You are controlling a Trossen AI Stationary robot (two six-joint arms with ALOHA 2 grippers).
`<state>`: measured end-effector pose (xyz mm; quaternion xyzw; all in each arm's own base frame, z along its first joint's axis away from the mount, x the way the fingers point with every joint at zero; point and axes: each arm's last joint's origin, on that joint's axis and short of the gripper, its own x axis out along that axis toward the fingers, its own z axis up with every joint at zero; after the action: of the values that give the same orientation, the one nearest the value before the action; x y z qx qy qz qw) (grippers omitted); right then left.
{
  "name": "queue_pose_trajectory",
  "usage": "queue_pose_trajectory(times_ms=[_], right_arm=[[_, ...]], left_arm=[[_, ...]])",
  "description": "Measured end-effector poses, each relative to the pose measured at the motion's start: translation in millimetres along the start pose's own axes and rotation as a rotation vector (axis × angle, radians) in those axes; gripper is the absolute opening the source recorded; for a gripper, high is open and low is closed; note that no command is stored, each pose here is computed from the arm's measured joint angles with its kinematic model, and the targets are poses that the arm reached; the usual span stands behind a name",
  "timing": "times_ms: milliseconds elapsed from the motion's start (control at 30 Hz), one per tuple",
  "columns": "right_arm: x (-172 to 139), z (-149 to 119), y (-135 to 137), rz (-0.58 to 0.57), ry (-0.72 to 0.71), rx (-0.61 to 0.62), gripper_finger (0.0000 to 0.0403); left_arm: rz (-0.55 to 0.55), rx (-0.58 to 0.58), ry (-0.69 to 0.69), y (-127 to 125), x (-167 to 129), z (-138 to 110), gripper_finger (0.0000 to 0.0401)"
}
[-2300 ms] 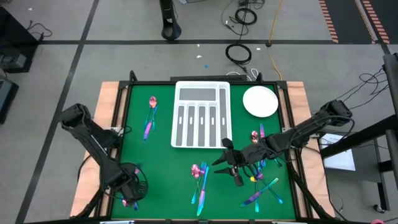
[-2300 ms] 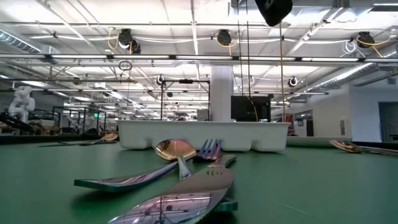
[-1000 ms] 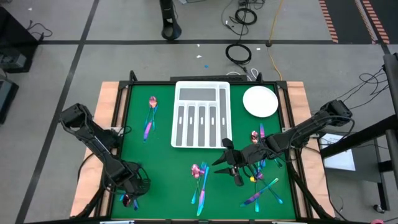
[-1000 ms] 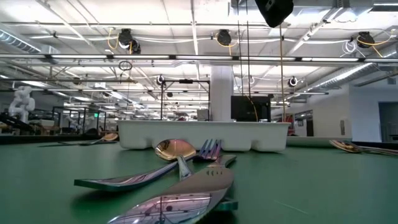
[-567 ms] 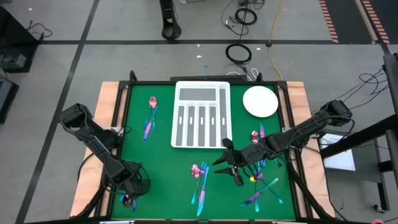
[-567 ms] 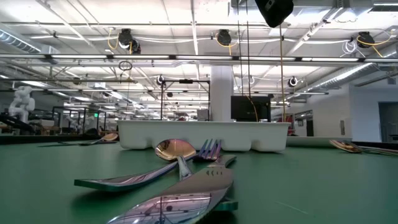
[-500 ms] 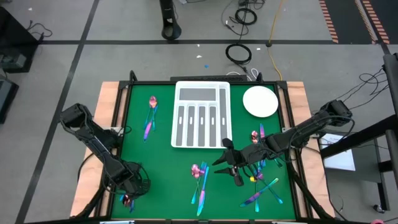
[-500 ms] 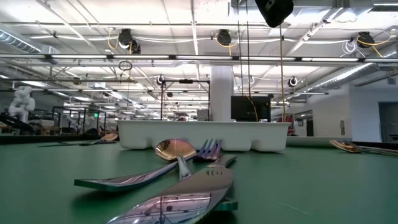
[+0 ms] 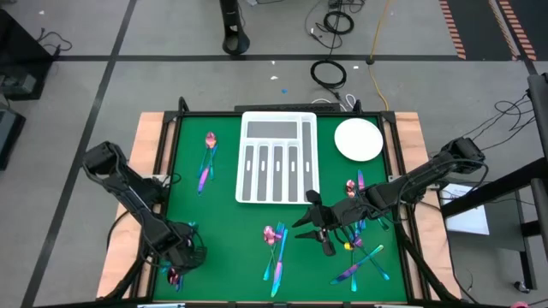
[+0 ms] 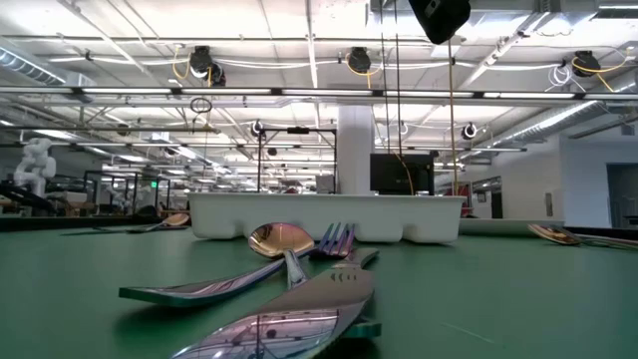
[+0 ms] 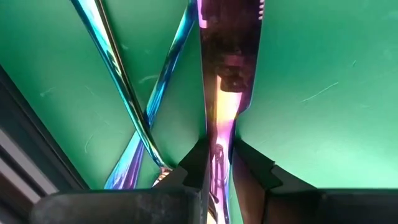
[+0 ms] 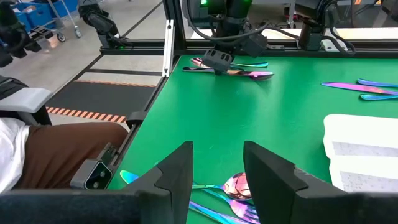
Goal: Sort silverware
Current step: Put the blue table knife into the silverware tray
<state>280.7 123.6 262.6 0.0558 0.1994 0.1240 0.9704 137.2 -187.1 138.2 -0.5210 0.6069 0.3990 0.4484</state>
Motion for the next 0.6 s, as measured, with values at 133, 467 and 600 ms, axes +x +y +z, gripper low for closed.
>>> queue_pose_trajectory(times_ms=[133,467,600], right_arm=[[0.0,0.0,0.1,0.0,0.0,0.0,0.013],[0.0,-0.6,-0.1,-0.001,0.006,0.0,0.013],[0.0,-0.9,-0.2,-0.002,0.01,-0.001,0.013]], left_arm=[[-0.047,0.014,-0.041,1.3,-5.2,2.8,0.0054],[-0.214,0.042,-0.034,-3.1,-31.7,1.4,0.0054],[-0.302,0.054,-0.029,-8.5,-47.7,3.4,0.0054]])
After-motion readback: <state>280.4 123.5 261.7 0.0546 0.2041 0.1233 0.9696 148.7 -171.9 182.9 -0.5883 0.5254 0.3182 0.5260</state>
